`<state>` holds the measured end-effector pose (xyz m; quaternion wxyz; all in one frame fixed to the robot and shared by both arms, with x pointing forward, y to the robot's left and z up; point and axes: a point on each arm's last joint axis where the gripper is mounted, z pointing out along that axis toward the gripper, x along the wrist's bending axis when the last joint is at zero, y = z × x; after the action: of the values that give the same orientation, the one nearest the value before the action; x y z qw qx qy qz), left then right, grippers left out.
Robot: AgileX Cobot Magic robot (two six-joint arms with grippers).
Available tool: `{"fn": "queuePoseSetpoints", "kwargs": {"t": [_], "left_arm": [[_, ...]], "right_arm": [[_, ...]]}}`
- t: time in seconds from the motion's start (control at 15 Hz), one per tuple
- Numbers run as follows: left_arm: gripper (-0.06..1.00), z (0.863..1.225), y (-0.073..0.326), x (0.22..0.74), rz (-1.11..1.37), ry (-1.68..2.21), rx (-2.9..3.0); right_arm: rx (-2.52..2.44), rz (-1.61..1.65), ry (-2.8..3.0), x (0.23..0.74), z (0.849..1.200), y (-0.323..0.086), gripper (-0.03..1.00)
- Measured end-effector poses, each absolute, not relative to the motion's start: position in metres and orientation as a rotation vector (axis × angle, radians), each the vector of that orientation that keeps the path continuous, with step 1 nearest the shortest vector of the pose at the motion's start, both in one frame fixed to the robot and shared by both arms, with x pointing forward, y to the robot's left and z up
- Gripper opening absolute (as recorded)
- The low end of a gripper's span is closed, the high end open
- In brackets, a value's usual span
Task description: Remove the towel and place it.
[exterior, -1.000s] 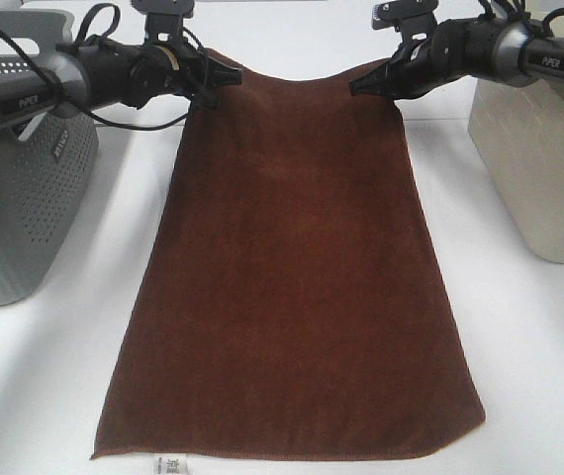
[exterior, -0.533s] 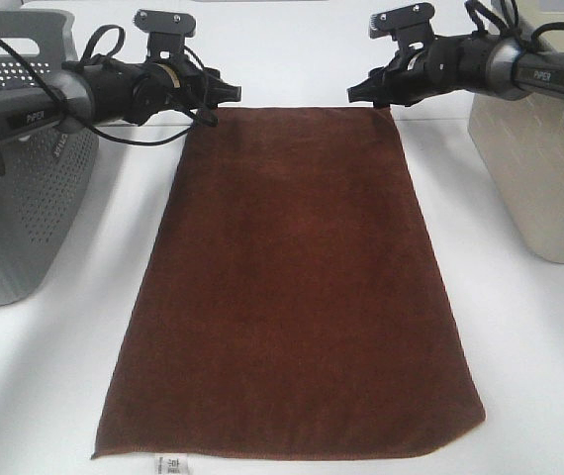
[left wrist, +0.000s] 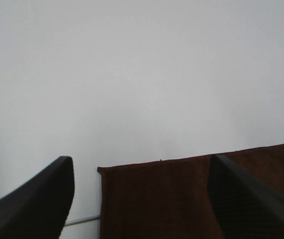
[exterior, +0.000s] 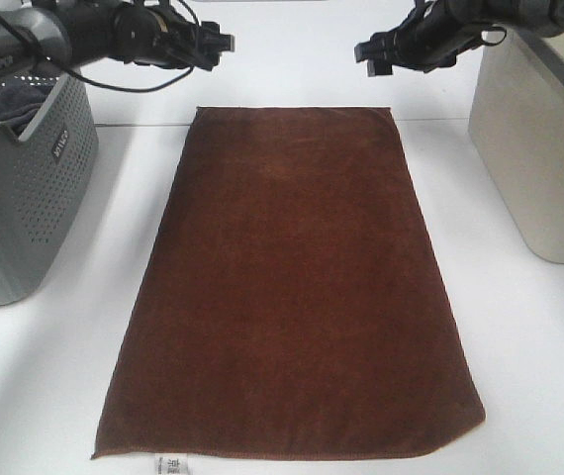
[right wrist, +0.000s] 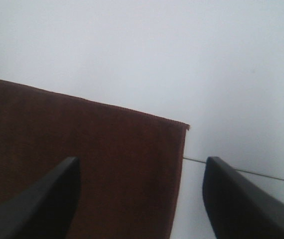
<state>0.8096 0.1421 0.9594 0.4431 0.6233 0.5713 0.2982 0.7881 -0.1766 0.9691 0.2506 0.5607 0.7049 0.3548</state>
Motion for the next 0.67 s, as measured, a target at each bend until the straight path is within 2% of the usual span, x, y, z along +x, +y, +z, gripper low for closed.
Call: {"fn": "queuePoseSetpoints", "kwargs": {"t": [0.07, 0.33, 0.67], "left_arm": [[0.71, 0.967, 0.142, 0.808, 0.738, 1.423, 1.549], [0.71, 1.041, 0.141, 0.779, 0.71, 1.483, 1.6], [0.71, 1.118, 0.162, 0.722, 0.689, 1.586, 1.844]], "right_arm": [[1.528, 0.968, 1.922, 0.785, 0.979, -0.177, 0.66], [1.575, 0.917, 2.021, 0.754, 1.042, -0.18, 0.66], [1.596, 0.859, 2.129, 0.693, 1.131, -0.19, 0.66]]}}
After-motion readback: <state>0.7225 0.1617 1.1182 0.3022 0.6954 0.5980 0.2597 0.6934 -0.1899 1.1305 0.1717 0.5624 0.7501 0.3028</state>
